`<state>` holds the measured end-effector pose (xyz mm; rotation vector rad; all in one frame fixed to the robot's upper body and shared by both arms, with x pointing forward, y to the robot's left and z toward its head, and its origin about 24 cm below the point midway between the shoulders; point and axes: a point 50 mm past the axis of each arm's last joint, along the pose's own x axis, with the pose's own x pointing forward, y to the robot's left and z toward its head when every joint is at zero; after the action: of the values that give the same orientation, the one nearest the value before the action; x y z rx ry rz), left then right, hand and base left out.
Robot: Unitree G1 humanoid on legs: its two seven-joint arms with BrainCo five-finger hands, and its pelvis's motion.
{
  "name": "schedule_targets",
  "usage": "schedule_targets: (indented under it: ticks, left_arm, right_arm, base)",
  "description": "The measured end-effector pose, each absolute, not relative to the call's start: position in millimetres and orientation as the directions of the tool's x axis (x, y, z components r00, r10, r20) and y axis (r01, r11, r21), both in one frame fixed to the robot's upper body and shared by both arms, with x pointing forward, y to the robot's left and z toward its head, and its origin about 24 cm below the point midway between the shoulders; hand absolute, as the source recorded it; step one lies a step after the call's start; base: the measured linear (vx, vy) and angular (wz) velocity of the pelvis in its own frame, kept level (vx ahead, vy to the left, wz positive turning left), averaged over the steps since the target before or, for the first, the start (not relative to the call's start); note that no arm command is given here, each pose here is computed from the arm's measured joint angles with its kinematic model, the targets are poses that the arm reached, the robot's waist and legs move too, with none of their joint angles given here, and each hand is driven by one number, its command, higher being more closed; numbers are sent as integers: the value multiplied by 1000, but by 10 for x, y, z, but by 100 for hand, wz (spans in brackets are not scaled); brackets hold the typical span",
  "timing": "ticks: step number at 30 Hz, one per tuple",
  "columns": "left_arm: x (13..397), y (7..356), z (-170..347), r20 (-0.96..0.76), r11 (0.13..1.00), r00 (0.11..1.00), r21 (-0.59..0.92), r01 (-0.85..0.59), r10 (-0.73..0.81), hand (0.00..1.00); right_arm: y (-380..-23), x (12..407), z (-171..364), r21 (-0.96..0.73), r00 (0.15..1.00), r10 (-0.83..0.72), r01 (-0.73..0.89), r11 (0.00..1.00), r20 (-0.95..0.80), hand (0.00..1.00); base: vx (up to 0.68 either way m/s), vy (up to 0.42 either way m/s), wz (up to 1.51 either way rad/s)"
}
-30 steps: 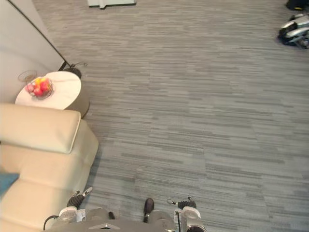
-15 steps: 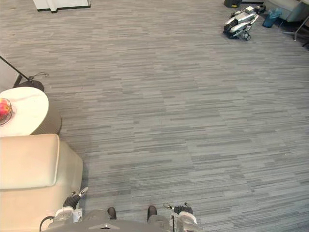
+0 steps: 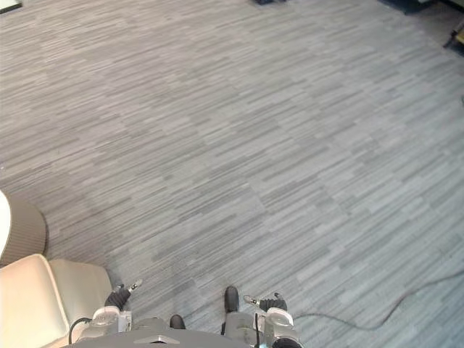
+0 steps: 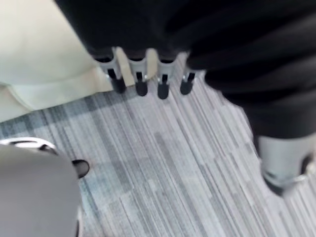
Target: Pick up cushions and gather them together orderly.
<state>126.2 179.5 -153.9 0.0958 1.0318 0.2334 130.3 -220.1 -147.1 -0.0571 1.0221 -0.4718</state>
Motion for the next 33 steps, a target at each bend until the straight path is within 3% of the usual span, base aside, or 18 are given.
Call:
schedule_targets:
  ticks: [10, 24, 31, 33]
  left_arm:
    - [1239, 1799, -1545, -841, 971, 487, 191, -146, 238, 0]
    - [1425, 1770, -1439, -790, 969, 564, 159, -189, 239, 0]
    - [1372, 1983, -1431, -783, 947, 542, 189, -259, 304, 0]
    - [1115, 2056, -1512, -820, 942, 475, 222, -252, 320, 0]
  right_arm:
    - [-2258, 1349, -1431, -259, 452, -422, 380, 888, -786, 0]
    - [-2316, 1400, -1390, -262, 439, -469, 452, 852, -766, 0]
    - [-2244, 1319, -1436, -254, 420, -453, 449, 857, -786, 0]
    - [-2186, 1270, -1465, -246, 410, -440, 444, 861, -799, 0]
  base:
    - [-52, -69, -18]
    - [49, 31, -32]
    - [231, 211, -56]
    - [281, 281, -42]
